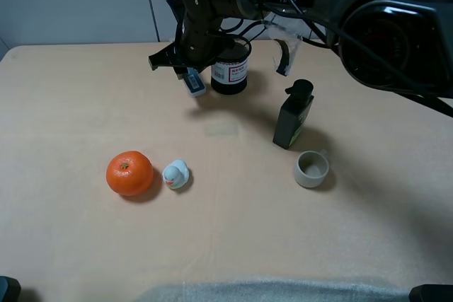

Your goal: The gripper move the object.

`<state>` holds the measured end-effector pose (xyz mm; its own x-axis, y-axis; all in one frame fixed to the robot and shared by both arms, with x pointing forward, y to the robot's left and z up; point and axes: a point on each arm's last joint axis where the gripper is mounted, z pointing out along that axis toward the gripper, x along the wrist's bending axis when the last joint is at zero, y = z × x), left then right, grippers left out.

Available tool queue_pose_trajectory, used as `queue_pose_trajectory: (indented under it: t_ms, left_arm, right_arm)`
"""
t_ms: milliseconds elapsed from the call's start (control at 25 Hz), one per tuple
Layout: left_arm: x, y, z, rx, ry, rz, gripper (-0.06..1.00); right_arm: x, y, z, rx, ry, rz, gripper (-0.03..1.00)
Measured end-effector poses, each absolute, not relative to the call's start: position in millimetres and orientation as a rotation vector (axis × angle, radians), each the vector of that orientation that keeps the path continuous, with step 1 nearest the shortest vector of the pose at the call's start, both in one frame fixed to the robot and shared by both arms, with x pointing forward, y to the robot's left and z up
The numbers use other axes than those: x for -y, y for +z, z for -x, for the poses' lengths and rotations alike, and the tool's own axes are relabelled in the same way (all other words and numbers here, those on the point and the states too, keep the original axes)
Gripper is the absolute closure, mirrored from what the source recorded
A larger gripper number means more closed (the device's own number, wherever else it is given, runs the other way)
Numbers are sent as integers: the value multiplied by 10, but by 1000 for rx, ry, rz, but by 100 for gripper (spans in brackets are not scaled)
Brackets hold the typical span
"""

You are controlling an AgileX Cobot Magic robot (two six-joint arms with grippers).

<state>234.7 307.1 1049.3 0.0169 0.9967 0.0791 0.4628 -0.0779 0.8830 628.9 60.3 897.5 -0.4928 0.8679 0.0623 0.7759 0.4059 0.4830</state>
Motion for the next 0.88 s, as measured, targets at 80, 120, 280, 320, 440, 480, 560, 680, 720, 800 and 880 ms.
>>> queue_pose_trajectory:
  t_ms: [80,120,280,320,440,480,560,680,720,800,880]
  left_arm:
    - [-3071,10493,-2347,-1518,1004,-1620,3]
    - [-3071,10493,-2347,-1518,1004,-1620,3]
    - [-3071,10493,-2347,-1518,1004,-1620,3]
    - [-3071,10493,-2347,-1518,1004,-1620,3]
    - [-3071,10493,-2347,-1518,1004,-1620,3]
    - [-3071,10493,-2347,-1518,1004,-1620,3]
    - [-3071,10493,-2347,-1518,1004,-1620,3]
    - [-3071,10493,-2347,-1518,1004,-1620,3]
    - [-3071,10493,-2347,-1518,1004,-1620,3]
    - [-3071,10493,-2347,-1518,1004,-1620,3]
    - [-3071,10493,-2347,-1518,1004,-1620,3]
  right_arm:
    - [-602,8975,-6290,-2461,682,-1457,68]
    - [-602,8975,-6290,-2461,681,-1456,68]
    - [-602,8975,-6290,-2461,681,-1456,68]
    - [-601,8975,-6291,-2461,681,-1454,68]
    - [-602,8977,-6294,-2459,685,-1451,68]
    - [-607,8980,-6298,-2455,695,-1448,68]
    - [-615,8986,-6304,-2450,712,-1444,66]
    - [-626,8994,-6313,-2442,737,-1439,49]
    - [-628,8996,-6315,-2440,742,-1438,44]
    - [-630,8998,-6318,-2438,748,-1435,36]
    - [-630,8999,-6318,-2437,748,-1435,33]
